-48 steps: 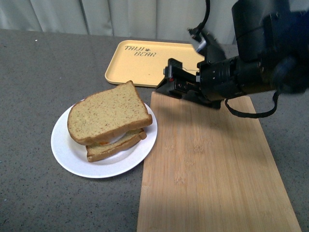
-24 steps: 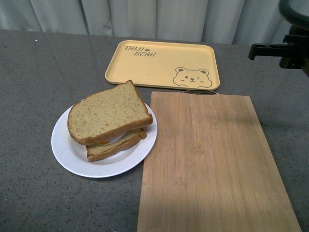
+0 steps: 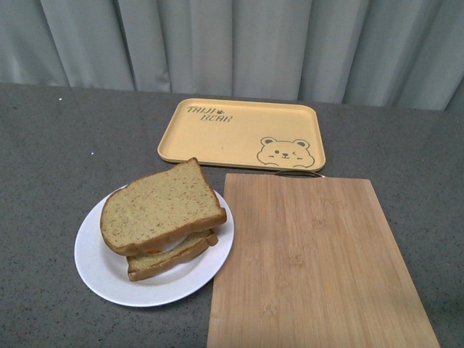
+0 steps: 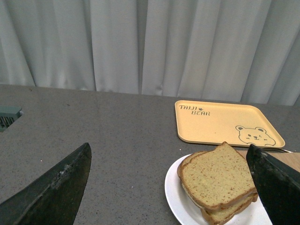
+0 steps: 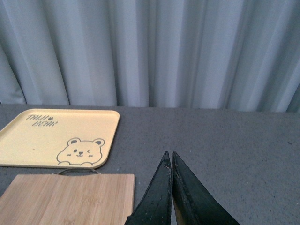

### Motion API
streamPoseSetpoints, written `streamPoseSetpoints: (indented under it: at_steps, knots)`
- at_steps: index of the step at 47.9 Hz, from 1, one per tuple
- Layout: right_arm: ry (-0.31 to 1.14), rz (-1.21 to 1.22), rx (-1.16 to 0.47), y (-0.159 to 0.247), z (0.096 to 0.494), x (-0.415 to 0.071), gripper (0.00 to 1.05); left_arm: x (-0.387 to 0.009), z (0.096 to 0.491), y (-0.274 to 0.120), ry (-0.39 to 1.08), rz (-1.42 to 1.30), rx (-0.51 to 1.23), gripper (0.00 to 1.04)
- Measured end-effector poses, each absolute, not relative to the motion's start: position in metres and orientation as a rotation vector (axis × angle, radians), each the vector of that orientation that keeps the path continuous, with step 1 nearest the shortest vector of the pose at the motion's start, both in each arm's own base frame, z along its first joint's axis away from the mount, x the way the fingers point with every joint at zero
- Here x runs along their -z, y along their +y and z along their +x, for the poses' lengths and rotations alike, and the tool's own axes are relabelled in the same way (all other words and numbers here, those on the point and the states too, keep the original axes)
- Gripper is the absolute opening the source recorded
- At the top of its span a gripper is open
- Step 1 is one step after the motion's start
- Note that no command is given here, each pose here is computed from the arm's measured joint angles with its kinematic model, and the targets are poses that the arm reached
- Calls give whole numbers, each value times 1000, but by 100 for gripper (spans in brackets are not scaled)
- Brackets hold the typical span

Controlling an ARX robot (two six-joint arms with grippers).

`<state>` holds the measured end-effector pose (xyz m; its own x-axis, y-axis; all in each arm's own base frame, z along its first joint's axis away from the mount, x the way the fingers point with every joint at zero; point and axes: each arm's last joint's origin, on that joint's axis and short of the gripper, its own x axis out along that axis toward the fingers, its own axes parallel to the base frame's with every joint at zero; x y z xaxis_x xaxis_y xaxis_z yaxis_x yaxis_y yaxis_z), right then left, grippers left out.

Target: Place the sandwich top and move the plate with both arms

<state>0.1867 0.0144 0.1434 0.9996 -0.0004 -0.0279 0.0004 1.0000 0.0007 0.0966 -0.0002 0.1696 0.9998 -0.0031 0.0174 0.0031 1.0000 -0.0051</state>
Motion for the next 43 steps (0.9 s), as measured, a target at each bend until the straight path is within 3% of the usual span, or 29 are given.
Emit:
streamPoseSetpoints:
  at_steps: [19, 43]
  knots:
    - [14, 3, 0, 0, 146, -162, 1, -170, 97, 0, -17, -5, 2, 98]
    - [-3, 3, -4, 0, 125, -167, 1, -170, 97, 0, -17, -5, 2, 98]
